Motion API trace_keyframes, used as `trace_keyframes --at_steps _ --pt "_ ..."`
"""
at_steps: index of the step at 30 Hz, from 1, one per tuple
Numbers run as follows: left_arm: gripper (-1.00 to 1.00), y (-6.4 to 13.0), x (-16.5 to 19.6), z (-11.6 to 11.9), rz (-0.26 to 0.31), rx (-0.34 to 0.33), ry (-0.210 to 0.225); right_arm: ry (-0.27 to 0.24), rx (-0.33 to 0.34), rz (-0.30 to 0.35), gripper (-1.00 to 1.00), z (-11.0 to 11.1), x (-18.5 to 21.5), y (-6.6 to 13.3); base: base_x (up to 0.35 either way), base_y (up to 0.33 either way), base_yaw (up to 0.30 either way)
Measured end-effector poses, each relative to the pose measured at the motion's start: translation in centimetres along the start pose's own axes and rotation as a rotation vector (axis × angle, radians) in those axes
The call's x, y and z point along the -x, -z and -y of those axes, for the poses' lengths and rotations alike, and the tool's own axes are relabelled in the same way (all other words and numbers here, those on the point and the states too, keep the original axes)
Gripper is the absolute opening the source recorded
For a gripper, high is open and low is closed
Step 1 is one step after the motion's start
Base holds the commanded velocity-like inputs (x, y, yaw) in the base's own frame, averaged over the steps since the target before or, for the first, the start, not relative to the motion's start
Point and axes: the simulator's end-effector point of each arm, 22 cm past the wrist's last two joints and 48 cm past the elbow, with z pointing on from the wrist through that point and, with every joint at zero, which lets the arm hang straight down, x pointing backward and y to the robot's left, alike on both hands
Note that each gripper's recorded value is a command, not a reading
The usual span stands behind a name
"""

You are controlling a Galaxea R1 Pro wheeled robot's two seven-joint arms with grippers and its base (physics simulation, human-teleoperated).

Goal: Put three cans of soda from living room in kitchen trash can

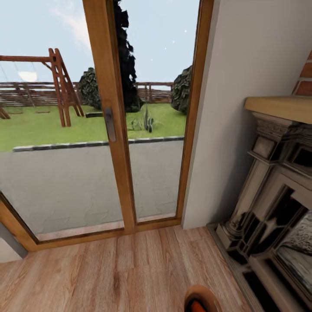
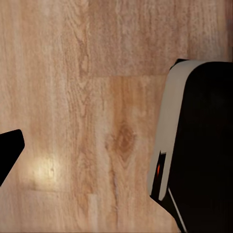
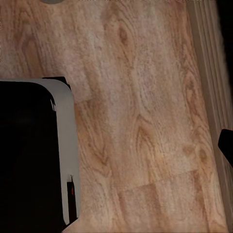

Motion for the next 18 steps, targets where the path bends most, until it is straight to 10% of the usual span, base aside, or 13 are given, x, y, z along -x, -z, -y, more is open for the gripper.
trace_keyframes --at_steps 18 --pt "1.0 2.3 0.1 1.2 -0.006 -0.027 -0.012 0.003 0.003 -0.001 1.0 0.1 0.5 2.3 0.0 0.0 0.0"
